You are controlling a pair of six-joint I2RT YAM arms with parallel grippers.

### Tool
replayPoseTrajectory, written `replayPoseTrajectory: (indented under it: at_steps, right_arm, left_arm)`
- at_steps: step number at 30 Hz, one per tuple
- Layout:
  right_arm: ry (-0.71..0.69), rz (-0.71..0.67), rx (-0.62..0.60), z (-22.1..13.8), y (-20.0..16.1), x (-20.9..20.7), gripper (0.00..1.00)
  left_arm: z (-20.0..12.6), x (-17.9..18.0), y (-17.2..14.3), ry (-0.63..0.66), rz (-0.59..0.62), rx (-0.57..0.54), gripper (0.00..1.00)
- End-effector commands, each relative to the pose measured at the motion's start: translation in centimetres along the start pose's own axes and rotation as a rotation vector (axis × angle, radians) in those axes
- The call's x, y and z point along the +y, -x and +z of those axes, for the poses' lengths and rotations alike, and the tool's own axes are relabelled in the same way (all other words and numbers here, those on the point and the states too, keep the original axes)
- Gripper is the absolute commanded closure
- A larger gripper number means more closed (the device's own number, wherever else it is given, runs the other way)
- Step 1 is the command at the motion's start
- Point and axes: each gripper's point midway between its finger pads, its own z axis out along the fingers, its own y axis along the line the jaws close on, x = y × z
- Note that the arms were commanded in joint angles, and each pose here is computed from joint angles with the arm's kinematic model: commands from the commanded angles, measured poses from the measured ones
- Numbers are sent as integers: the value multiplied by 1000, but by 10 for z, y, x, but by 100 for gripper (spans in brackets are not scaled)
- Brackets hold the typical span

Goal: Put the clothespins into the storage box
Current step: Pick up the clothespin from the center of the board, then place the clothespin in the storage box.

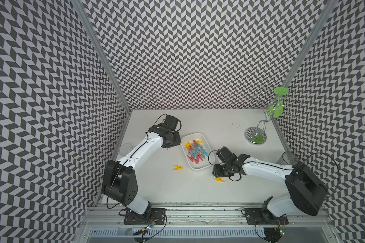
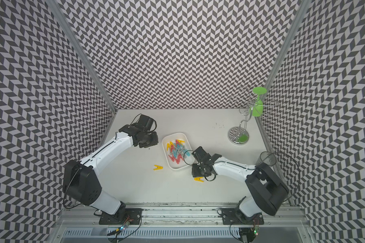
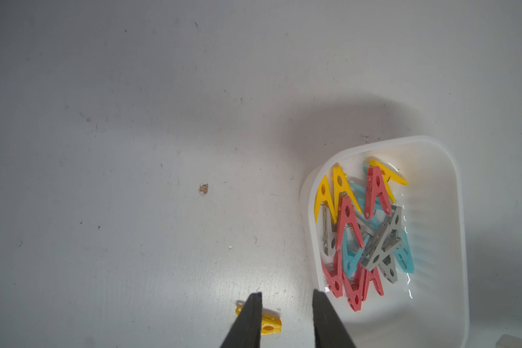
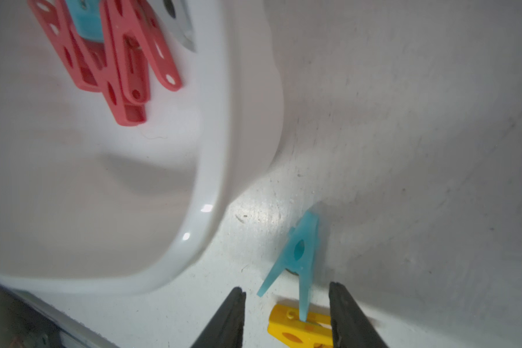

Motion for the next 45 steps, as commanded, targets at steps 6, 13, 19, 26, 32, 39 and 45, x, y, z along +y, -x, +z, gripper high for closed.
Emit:
replayPoseTrajectory:
  at_steps: [6, 13, 19, 26, 32, 39, 45]
  right_arm:
    - [-54, 37, -79, 9, 19, 2, 57]
    - [-86, 43, -83, 12, 19, -1, 64]
    - [-140, 47, -79, 12, 16, -13, 76]
    - [-173, 73, -142, -8, 31, -23, 80]
    - [-212, 109, -231, -43, 63, -48, 82]
    - [-166, 92, -338, -83, 113, -36, 82]
    - [19, 6, -408, -98, 144, 42, 82]
  left_arm:
    - [-6, 10, 4, -18, 4, -31, 67]
    - [-6, 11, 7, -26, 0, -35, 67]
    - [-7, 14, 8, -26, -4, -36, 67]
    - [-5, 13, 9, -26, -11, -33, 67]
    - [-6, 12, 10, -28, -14, -34, 67]
    - [-5, 11, 14, -21, -8, -36, 67]
    - [6, 13, 10, -5, -8, -9, 68]
